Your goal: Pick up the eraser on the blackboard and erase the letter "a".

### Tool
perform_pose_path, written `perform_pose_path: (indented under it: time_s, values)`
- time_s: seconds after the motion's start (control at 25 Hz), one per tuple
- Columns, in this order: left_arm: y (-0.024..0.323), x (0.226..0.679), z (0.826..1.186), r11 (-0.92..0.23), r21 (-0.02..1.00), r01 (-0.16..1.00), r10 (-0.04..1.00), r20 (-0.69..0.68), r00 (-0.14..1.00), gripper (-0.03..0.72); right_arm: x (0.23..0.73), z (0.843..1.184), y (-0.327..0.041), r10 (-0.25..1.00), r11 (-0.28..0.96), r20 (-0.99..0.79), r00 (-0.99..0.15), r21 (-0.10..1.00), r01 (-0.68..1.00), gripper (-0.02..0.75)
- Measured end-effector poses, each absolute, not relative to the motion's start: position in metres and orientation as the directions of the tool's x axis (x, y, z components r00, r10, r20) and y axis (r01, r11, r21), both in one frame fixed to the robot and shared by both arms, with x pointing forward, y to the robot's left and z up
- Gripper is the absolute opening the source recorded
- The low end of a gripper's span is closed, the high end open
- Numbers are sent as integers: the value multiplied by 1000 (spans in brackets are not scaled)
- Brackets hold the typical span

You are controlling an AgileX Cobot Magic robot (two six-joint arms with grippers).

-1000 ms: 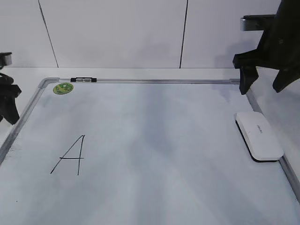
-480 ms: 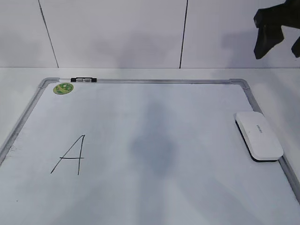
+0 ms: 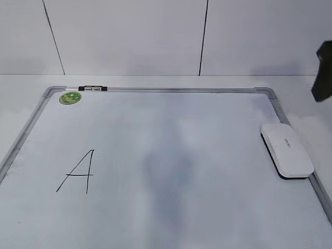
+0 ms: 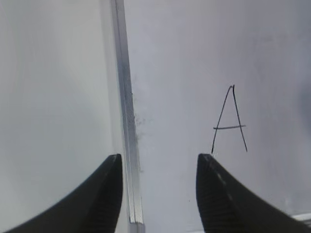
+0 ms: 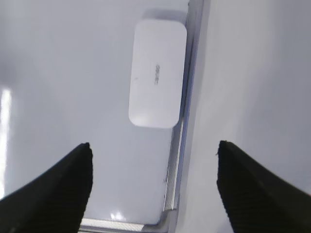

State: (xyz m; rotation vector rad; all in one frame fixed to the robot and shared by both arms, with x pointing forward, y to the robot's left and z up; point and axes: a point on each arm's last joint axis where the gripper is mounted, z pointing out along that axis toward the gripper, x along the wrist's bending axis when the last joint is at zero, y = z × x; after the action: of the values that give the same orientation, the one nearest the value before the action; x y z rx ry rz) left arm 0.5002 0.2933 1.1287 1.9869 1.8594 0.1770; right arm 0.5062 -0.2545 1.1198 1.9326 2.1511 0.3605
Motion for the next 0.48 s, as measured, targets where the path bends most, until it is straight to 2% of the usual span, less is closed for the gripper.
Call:
perform_pose_path:
  time_s: [0.24, 0.48]
  values:
    - [291, 444, 1116, -24, 370, 929, 978, -186, 99, 368, 448, 1112, -264, 994, 98, 6, -106, 331, 939, 614]
    - [288, 381, 1104, -25, 420, 907, 978, -177, 109, 364, 385, 1106, -272, 993, 83, 42, -108, 392, 916, 608]
